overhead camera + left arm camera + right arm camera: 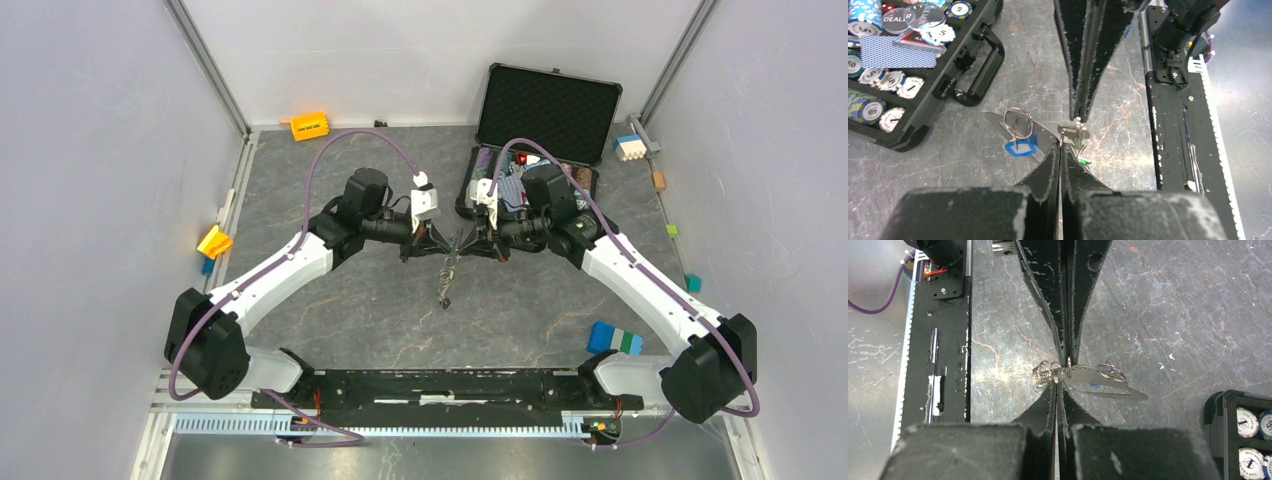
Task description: Put the keys on the keyring
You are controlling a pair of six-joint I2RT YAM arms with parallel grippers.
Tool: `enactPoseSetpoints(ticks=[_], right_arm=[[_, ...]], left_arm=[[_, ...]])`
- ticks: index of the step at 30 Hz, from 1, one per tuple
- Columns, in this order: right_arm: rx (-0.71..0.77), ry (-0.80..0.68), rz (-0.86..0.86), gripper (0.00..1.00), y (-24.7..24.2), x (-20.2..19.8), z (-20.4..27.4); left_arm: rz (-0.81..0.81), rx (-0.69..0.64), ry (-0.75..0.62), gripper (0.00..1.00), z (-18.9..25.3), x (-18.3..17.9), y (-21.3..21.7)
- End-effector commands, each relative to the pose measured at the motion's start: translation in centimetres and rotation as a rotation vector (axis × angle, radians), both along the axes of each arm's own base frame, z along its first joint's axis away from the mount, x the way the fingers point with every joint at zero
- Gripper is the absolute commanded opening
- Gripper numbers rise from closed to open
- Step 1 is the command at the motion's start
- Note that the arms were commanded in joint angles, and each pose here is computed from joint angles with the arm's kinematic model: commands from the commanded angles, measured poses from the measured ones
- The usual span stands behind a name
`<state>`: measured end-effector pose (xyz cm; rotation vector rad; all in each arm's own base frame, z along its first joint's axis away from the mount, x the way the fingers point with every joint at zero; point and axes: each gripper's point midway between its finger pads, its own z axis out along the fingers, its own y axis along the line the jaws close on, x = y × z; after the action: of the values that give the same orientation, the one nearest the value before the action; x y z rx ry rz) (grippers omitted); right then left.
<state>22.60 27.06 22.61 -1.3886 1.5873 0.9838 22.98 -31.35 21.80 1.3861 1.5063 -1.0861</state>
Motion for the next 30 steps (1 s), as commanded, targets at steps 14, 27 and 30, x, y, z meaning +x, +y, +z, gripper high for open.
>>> enactPoseSetpoints(ticks=[14,27,30], right_arm=[[0.116,0.102,-0.156,0.00,0.0,2.5,1.1],[0.244,0.257,-0.237,0.00,-1.4,3.1,0.8],[0.264,0.267,-0.220,0.00,-1.2,3.0,1.4]], left_arm=[[0.111,-0.065,-0.053,0.02,3.1,1.6,-0.6],[0.245,-0.069,0.011,0.02,3.5,3.3,-0.5],[0.280,-0.066,0.023,0.02,3.5,3.7,-0.3]])
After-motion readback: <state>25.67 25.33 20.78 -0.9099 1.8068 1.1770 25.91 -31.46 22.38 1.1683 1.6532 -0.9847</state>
